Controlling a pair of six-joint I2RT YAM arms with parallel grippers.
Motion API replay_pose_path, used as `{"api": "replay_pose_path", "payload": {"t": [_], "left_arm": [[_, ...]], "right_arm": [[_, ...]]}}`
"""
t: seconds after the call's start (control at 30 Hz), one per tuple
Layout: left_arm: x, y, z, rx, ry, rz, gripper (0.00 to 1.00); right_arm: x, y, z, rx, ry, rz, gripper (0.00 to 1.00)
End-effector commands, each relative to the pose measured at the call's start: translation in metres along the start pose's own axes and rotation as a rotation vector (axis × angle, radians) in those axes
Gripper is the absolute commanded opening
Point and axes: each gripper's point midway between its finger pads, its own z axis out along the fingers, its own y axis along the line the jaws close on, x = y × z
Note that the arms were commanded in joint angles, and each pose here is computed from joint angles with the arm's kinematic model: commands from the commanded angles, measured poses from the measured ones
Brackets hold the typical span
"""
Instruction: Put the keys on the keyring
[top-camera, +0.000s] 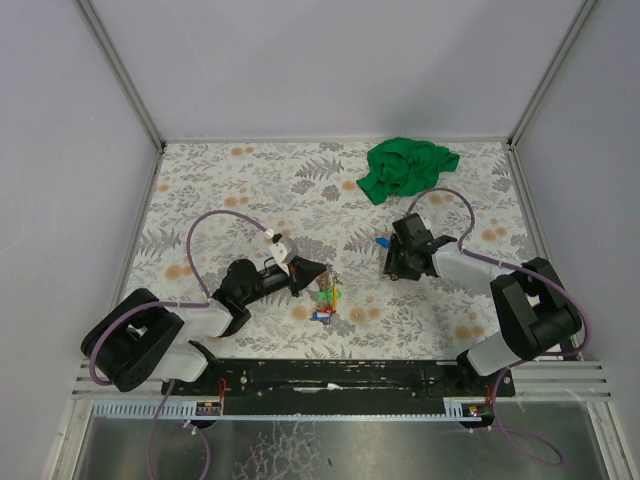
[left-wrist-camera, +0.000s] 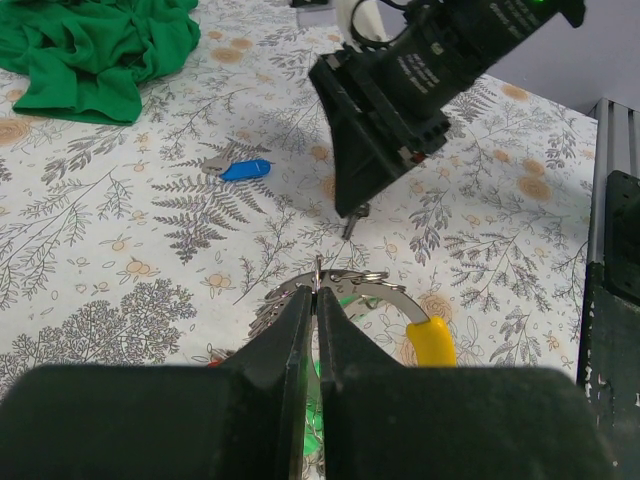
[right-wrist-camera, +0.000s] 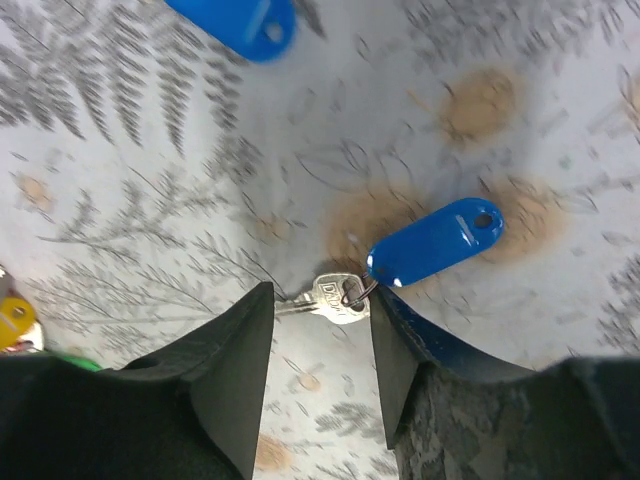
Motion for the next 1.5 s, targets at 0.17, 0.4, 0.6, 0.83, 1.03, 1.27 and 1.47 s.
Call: {"api": "replay_pose_path", "payload": {"t": [0.17,0.4,0.6,0.83,1.03,1.27,1.47], "left_arm": [[-0.016,0.005,0.003,-0.023,-0.044,0.019,0.0],[-0.015,0.004,0.003,-0.017,-0.041,0.016,0.0],[-0.016,0.004,0.003,-0.02,-0.042,0.019,0.0],[-0.017,0.005,0.003,-0.021,-0.044,0.023,0.0],[-0.015,0.004,0.004,-0.015,-0.04,0.017,0.0],[-0.015,0.003,0.004,-0.011,-0.039,0.015,0.0],[-0.014,0.003,0.004,-0.006,-0.035,0.012,0.0]], "right_arm": [[-0.046,0.049,-0.018,-0.155,-0.086,-0.13,0.52],[-0.065,0.034,-0.035,-0.103,-0.121,-0.291,0.59],[-0.085,0.034,-0.008,-0.126,-0.074,-0.292,0.55],[-0.081,0.034,0.021,-0.146,-0.007,-0.283,0.5],[-0.063,0.01,0.028,-0.083,0.051,-0.24,0.37],[-0.017,-0.024,0.007,0.003,0.136,-0.158,0.33],[0.005,-0.025,-0.015,-0.039,0.155,-0.153,0.34]]}}
